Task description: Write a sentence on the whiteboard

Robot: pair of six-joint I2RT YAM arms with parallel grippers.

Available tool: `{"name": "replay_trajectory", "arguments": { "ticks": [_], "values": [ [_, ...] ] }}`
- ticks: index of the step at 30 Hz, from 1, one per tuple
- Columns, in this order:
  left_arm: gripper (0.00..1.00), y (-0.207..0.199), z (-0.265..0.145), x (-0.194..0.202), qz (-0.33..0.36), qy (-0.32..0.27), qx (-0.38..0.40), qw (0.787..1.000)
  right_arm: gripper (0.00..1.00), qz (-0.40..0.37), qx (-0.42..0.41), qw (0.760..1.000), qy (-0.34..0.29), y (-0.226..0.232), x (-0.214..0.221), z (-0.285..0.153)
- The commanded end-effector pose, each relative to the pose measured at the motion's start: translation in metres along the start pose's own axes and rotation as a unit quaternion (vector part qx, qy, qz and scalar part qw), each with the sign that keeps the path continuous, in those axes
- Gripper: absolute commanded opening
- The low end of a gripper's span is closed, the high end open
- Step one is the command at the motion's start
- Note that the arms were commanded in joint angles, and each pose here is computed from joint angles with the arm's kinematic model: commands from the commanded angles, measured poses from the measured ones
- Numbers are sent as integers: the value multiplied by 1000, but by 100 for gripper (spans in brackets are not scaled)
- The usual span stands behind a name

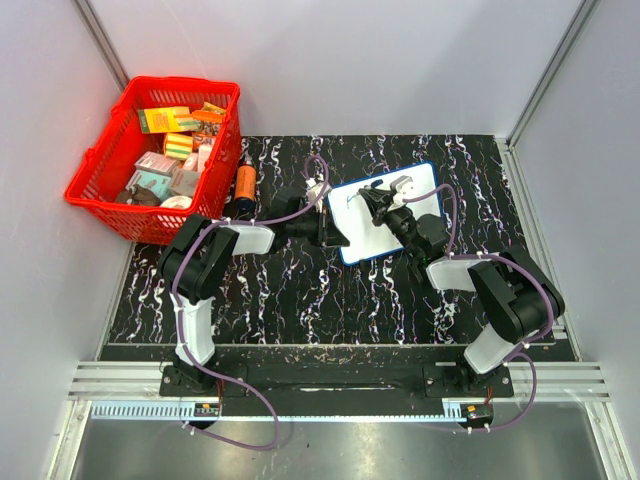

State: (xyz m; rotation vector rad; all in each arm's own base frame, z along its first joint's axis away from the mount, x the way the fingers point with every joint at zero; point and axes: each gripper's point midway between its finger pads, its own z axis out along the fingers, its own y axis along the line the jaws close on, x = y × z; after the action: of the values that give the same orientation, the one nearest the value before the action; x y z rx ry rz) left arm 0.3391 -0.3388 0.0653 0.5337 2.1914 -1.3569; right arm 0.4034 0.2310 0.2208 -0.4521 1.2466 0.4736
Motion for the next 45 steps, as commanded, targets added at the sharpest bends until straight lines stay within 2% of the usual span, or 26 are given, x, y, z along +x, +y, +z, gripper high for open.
{"name": "replay_trajectory", "arguments": {
  "ticks": [1, 9, 19, 35, 45],
  "values": [
    [0, 52, -5, 71, -46, 81, -109, 990, 0, -6, 19, 997, -70, -9, -39, 6],
    [0, 53, -5, 72, -46, 82, -109, 990, 0, -6, 8, 997, -80, -5, -47, -1],
    [0, 54, -4, 71, -46, 80, -109, 990, 0, -22, 3, 992, -122, -1, -66, -20],
    [0, 56, -4, 75, -50, 81, -113, 989, 0, -9, 25, 988, -152, -12, -90, -6],
    [0, 56, -3, 76, -52, 82, -113, 989, 0, -4, 26, 989, -144, -14, -79, 6]
  ]
}}
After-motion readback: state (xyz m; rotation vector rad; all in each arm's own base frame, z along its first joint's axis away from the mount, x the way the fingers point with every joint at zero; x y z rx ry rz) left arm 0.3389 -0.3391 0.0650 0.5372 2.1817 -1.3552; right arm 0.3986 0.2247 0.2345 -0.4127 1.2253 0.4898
